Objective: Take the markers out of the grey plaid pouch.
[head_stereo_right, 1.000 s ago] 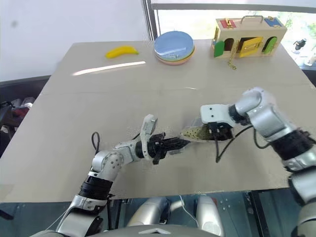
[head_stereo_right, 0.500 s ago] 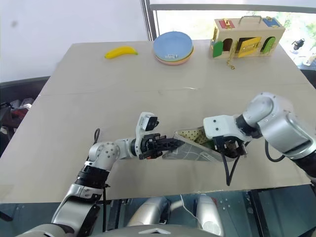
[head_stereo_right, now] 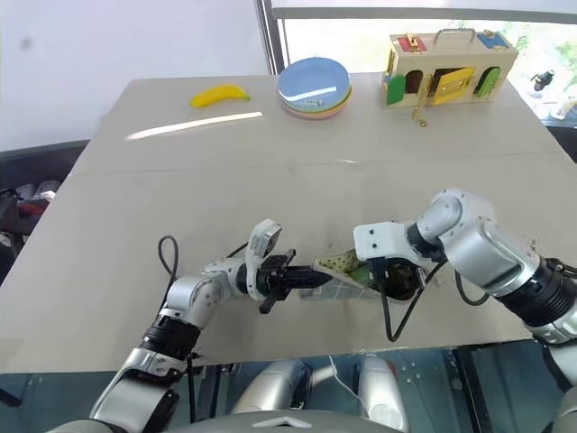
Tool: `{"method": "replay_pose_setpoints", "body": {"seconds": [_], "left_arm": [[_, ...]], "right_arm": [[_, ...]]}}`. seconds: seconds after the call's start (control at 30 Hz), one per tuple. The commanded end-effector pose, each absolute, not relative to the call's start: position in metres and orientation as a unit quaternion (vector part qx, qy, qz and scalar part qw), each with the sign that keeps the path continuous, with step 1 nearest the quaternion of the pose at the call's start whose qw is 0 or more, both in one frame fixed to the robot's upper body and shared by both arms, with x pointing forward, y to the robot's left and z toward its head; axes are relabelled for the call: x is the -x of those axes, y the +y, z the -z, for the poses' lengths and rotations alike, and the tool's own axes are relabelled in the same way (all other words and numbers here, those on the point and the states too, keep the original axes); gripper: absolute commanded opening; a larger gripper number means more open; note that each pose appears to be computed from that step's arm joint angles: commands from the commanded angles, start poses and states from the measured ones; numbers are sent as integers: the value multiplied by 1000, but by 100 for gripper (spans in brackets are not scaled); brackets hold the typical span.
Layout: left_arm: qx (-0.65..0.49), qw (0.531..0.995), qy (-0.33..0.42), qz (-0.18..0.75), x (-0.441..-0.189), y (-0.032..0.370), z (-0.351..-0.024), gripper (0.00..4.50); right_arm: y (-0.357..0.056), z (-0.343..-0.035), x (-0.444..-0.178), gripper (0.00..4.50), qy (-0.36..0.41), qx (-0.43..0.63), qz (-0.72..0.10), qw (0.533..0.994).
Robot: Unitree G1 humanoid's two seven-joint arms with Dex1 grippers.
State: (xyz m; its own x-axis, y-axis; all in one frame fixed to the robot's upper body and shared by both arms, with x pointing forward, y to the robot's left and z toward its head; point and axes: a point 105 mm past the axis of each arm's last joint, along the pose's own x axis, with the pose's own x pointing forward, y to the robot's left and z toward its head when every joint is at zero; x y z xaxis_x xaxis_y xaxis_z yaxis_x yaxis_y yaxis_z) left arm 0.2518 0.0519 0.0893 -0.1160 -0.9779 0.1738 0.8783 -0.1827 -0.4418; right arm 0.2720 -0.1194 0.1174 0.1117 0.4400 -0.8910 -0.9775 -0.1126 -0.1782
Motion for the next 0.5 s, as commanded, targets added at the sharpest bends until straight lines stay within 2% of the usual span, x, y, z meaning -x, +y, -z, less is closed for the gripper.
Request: {"method": "replay_pose_setpoints", "body": {"seconds": [0.03, 0.17, 0.4, 0.47, 0.5], "left_arm": [[196, 617, 121, 753, -242, 57, -85, 0], [186, 617, 125, 754, -240, 59, -83, 0], [178, 624, 120, 752, -242, 59, -82, 0], [175, 626, 117, 751, -243, 59, -82, 0], [174, 627, 116, 751, -244, 59, -82, 0]], "right_arm": [[-123, -108, -274, 446, 308, 462, -580, 596], [-124, -99, -278, 446, 302, 479, -573, 592], [-119, -99, -284, 221, 272, 493, -571, 597], [-119, -100, -285, 121, 265, 495, -571, 598], [-118, -100, -286, 111, 261, 497, -571, 599]]}}
